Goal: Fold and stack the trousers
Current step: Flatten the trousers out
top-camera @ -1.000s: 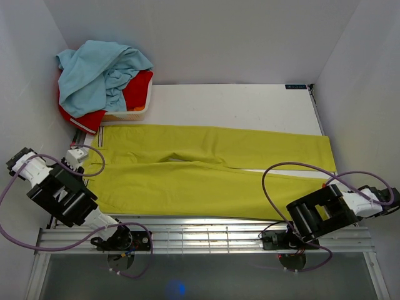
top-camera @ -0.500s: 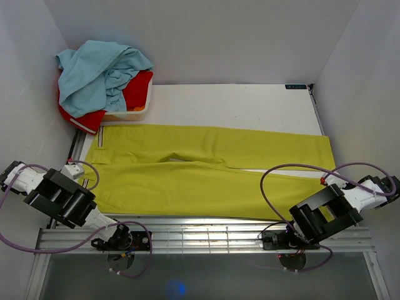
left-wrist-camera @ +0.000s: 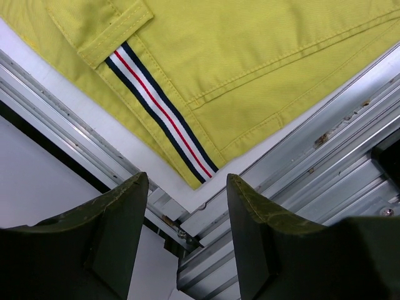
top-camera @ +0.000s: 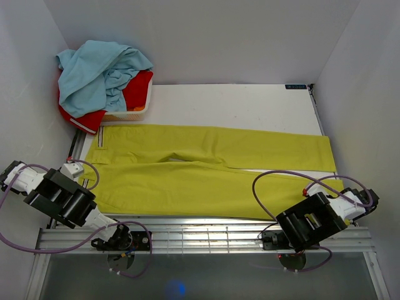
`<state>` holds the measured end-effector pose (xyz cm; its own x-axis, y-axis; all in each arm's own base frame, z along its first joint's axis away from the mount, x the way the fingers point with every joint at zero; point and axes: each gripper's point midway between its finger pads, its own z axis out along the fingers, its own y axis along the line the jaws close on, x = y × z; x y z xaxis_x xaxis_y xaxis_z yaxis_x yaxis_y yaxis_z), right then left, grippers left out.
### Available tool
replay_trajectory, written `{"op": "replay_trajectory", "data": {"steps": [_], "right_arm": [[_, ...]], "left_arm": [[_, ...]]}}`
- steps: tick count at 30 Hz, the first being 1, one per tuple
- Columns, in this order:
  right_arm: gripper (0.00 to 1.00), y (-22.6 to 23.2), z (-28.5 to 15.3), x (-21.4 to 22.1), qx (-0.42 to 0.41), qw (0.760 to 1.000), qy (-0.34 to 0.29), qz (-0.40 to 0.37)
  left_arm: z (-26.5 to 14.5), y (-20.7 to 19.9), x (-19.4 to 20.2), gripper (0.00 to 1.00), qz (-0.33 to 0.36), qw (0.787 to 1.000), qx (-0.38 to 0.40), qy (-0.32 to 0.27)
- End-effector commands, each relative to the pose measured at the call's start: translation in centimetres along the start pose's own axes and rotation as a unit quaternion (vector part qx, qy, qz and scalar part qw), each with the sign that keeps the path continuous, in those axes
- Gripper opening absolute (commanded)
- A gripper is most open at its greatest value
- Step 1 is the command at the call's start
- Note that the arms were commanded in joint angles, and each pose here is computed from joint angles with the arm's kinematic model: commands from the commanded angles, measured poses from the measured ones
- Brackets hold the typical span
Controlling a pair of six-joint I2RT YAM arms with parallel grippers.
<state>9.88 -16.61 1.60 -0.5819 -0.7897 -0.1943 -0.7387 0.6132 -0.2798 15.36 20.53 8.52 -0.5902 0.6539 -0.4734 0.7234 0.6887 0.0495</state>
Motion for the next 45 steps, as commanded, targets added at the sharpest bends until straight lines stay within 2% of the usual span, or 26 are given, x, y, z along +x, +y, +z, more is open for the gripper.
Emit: {"op": "replay_trajectory", "data": {"steps": [1, 2, 6, 10, 16, 19, 20, 22, 28, 29, 33, 34, 35, 37, 41, 45], "right_arm": [[0.47, -3.2, 0.7, -0.6, 0.012, 0.943, 0.013, -0.333], [0.4, -3.3, 0.9, -0.8, 0.011, 0.943, 0.011, -0.333], [0.26, -4.1, 1.6, -1.0, -0.006, 0.953, 0.001, -0.303], [0.26, -5.3, 1.9, -1.6, -0.024, 0.96, -0.004, -0.278], [0.32, -6.4, 3.2, -3.3, -0.046, 0.968, -0.007, -0.246], [0.25, -6.9, 3.7, -4.3, -0.053, 0.97, -0.014, -0.236], [0.16, -7.1, 3.8, -4.8, -0.054, 0.969, -0.017, -0.239], [0.09, -7.4, 3.7, -5.3, -0.063, 0.971, -0.023, -0.231], [0.08, -8.8, 3.3, -6.7, -0.06, 0.97, -0.032, -0.232], [0.11, -8.5, 3.5, -6.5, -0.064, 0.97, -0.027, -0.234], [0.39, -8.3, 2.8, -6.3, -0.044, 0.97, -0.027, -0.237], [0.52, -8.3, 2.5, -6.3, -0.039, 0.969, -0.03, -0.241], [0.6, -8.1, 2.2, -6.0, -0.035, 0.967, -0.031, -0.249], [0.71, -8.3, 1.4, -6.0, -0.022, 0.963, -0.035, -0.265], [0.71, -8.5, 0.1, -5.2, -0.027, 0.957, -0.042, -0.285], [0.66, -9.7, -0.6, -4.3, -0.036, 0.946, -0.044, -0.32]], "left_arm": [[-1.1, 0.3, -2.0, 0.64, 0.108, 0.994, -0.013, -0.028], [-1.0, 0.2, -2.0, 0.64, 0.109, 0.994, -0.011, -0.029], [-0.7, -0.1, -2.2, 0.64, 0.106, 0.994, -0.01, -0.033], [-0.7, -0.1, -2.2, 0.64, 0.106, 0.994, -0.011, -0.034], [-0.7, -0.1, -2.3, 0.65, 0.1, 0.994, -0.011, -0.036], [-0.7, 0.1, -2.3, 0.64, 0.097, 0.994, -0.013, -0.037], [-0.7, 0.1, -2.4, 0.64, 0.095, 0.995, -0.013, -0.04], [-0.7, 0.1, -2.3, 0.64, 0.095, 0.995, -0.013, -0.04], [-0.7, 0.3, -2.2, 0.64, 0.094, 0.995, -0.016, -0.039], [-0.7, 0.4, -2.3, 0.64, 0.094, 0.995, -0.016, -0.04], [-0.7, 0.2, -2.1, 0.65, 0.088, 0.995, -0.012, -0.036], [-0.7, 0.1, -1.9, 0.65, 0.085, 0.996, -0.007, -0.033], [-0.7, 0.0, -1.9, 0.65, 0.084, 0.996, -0.006, -0.033], [-0.7, 0.1, -2.0, 0.65, 0.087, 0.996, -0.008, -0.035], [-0.7, 0.3, -2.3, 0.66, 0.089, 0.995, -0.013, -0.04], [-0.7, 0.1, -2.2, 0.66, 0.088, 0.995, -0.011, -0.038]]}}
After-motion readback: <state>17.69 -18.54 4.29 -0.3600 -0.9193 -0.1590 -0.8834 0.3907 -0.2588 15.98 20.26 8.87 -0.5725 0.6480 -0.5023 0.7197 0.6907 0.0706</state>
